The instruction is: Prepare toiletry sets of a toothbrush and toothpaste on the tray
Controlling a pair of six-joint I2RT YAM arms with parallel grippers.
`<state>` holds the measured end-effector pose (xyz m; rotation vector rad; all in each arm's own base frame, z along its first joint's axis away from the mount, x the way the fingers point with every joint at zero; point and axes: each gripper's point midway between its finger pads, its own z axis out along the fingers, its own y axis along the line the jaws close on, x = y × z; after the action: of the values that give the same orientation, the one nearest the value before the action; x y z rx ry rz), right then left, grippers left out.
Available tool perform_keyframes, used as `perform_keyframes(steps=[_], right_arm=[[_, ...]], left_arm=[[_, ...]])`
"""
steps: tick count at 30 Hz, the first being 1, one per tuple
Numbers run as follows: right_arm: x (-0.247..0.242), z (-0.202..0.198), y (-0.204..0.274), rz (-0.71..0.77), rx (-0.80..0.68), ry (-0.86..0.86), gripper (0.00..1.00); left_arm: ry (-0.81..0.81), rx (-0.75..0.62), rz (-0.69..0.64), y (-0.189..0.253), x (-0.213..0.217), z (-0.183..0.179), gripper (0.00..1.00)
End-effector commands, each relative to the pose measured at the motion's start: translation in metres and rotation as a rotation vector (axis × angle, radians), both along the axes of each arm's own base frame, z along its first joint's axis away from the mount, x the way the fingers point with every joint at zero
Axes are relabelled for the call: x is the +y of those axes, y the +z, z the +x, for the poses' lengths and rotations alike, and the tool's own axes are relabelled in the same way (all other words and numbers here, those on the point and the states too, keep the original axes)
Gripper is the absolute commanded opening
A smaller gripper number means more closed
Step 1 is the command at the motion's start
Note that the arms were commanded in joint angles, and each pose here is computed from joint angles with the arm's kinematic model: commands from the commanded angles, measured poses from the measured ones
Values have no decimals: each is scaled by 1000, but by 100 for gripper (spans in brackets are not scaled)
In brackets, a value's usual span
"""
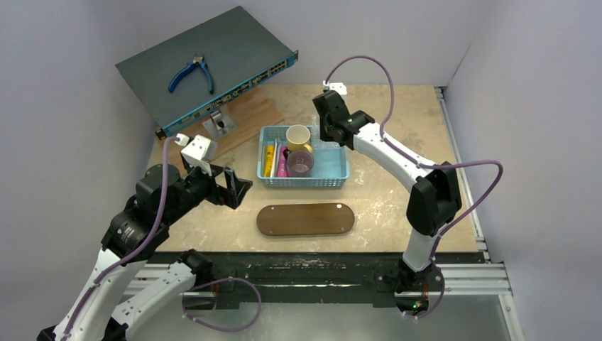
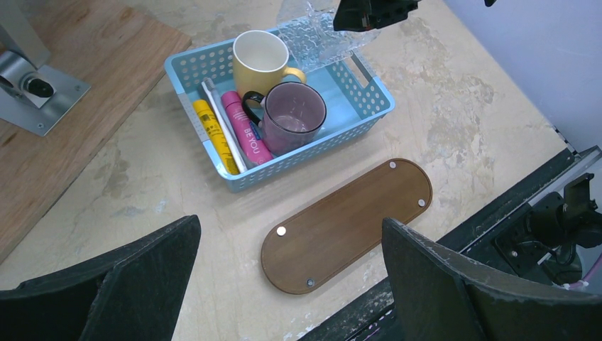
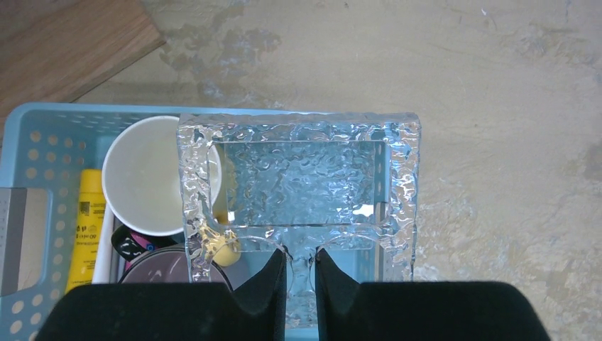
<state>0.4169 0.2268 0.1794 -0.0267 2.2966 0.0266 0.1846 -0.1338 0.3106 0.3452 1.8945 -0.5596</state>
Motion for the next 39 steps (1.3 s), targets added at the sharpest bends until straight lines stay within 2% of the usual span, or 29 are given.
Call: perform_keyframes(steps=[1,11,31,39], right_arm=[[-3,-2,45,8,-90,-12,0],[-2,-34,64,2,-105,2,0],[16,-146,53,108,-38,3,0],[27,-185,28,110,30,11,0]], left_arm=[[2,-22,-1,5,1,0,98],[5,-25,-4,6,2,0,98],[16,-37,-12,8,5,-2,98],[16,-35,-11,8,5,-2,98]])
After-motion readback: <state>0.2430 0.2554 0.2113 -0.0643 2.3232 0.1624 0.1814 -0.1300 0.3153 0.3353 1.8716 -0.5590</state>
